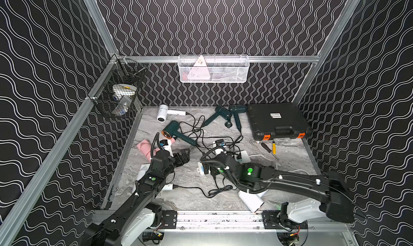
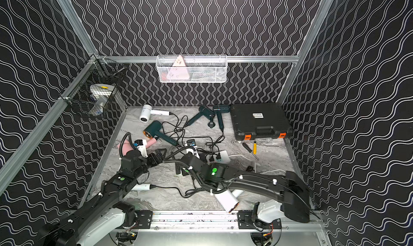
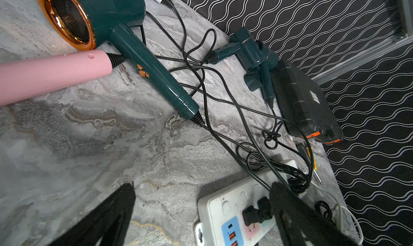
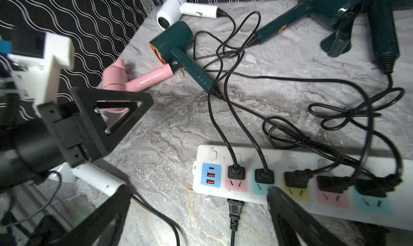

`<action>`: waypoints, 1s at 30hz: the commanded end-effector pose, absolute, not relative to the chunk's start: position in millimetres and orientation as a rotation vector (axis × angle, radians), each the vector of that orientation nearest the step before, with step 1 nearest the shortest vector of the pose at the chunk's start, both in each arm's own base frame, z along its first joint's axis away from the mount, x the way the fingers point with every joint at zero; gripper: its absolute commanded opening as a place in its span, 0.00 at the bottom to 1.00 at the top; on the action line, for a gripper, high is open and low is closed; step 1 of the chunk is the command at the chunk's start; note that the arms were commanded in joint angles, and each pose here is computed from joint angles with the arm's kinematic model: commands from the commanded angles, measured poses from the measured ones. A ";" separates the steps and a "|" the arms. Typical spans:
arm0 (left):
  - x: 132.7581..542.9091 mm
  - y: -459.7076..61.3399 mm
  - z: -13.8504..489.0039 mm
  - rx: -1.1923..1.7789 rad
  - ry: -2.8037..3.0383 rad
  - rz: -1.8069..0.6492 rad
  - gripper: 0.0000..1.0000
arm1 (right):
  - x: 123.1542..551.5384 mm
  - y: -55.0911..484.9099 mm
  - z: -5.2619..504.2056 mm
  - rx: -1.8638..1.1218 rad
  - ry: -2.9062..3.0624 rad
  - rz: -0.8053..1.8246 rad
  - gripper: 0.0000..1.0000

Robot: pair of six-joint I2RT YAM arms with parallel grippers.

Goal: Charge the blow dryers
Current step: Insert the plug into the socket.

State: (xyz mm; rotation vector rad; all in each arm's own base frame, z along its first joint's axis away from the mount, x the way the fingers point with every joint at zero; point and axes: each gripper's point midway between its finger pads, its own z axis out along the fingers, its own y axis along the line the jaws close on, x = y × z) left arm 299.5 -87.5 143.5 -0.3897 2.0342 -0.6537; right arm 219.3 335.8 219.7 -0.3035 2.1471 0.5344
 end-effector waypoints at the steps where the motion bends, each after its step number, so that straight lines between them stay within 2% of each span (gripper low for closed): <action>1: 298.9 -84.5 155.1 -0.352 1.997 -0.624 0.99 | 215.9 297.8 239.5 -0.297 2.113 0.458 0.99; 5: 293.5 -71.5 173.0 -0.374 1.959 -0.556 0.99 | 215.7 243.0 269.2 -0.222 2.016 0.395 0.99; 9: 286.1 -52.1 180.9 -0.446 1.938 -0.461 0.99 | 225.2 198.6 274.0 -0.195 1.990 0.338 0.99; 14: 289.5 -39.4 177.0 -0.473 1.956 -0.357 0.99 | 260.4 149.4 244.0 -0.079 2.104 0.250 0.99; 22: 326.4 -13.0 157.8 -0.428 2.036 -0.020 0.99 | 317.8 84.6 199.0 0.129 2.133 0.136 0.99; 27: 339.4 12.4 152.9 -0.378 2.041 0.218 0.99 | 324.9 34.7 186.1 0.262 1.961 0.056 0.99; 30: 345.7 16.6 142.4 -0.329 2.034 0.240 0.99 | 321.3 8.3 179.2 0.310 1.845 -0.040 0.99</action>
